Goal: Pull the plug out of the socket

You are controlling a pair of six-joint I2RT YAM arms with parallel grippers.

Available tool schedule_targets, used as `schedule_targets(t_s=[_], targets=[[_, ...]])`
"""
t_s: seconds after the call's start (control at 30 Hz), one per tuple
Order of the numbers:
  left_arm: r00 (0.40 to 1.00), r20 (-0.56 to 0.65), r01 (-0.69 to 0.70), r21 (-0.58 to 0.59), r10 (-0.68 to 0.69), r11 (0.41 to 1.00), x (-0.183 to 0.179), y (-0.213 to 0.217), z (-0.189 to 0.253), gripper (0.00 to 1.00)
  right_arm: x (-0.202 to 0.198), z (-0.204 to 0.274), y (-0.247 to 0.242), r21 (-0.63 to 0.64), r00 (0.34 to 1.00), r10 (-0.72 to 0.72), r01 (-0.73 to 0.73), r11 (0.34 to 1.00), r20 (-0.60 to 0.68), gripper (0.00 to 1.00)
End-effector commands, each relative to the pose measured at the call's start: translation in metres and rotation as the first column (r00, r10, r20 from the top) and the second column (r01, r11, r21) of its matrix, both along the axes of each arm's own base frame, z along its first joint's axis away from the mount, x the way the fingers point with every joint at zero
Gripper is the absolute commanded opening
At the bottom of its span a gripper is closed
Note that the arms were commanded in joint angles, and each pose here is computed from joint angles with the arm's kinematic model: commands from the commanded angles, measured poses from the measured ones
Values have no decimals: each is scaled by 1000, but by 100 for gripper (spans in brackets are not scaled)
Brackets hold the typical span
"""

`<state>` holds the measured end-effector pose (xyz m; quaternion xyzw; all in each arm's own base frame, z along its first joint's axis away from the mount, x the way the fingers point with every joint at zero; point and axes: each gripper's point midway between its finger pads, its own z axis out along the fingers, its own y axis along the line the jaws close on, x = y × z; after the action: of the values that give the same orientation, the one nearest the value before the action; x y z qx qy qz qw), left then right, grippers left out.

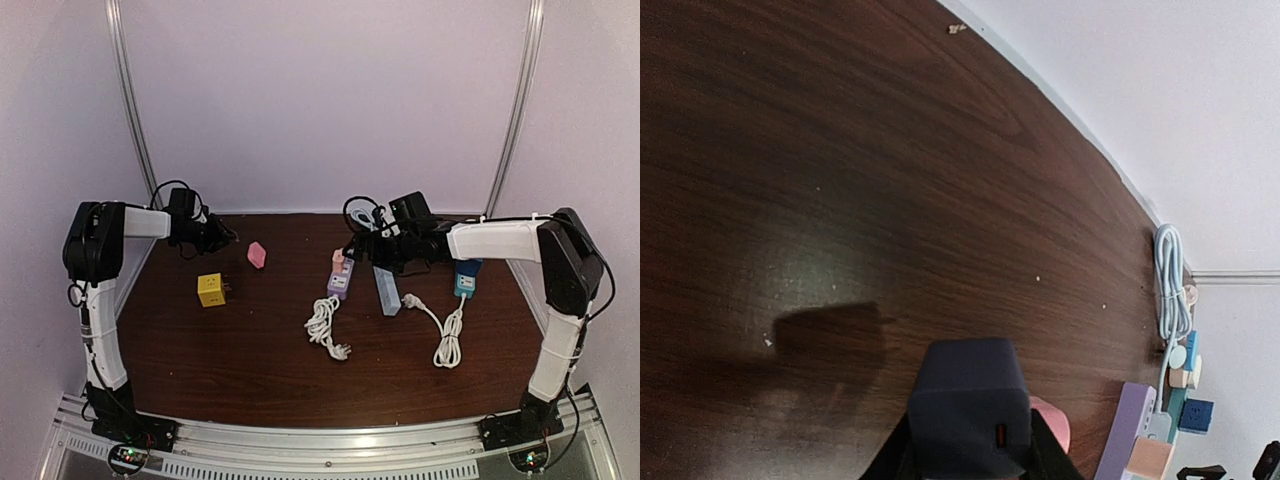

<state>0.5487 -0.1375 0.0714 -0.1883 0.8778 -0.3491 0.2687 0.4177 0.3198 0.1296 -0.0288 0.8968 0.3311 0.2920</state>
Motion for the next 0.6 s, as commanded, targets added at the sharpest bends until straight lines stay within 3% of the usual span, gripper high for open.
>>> schedule_targets(t_s=[0.0, 0.57], targets=[[999, 33, 26, -34, -25, 999, 11, -5, 10, 20, -1, 15, -10, -11, 999, -18, 18, 1000, 42, 99], [998, -55, 8, -7, -9, 1000, -4, 3, -29, 45, -7, 14, -13, -13, 999, -17, 17, 1000, 40, 99]])
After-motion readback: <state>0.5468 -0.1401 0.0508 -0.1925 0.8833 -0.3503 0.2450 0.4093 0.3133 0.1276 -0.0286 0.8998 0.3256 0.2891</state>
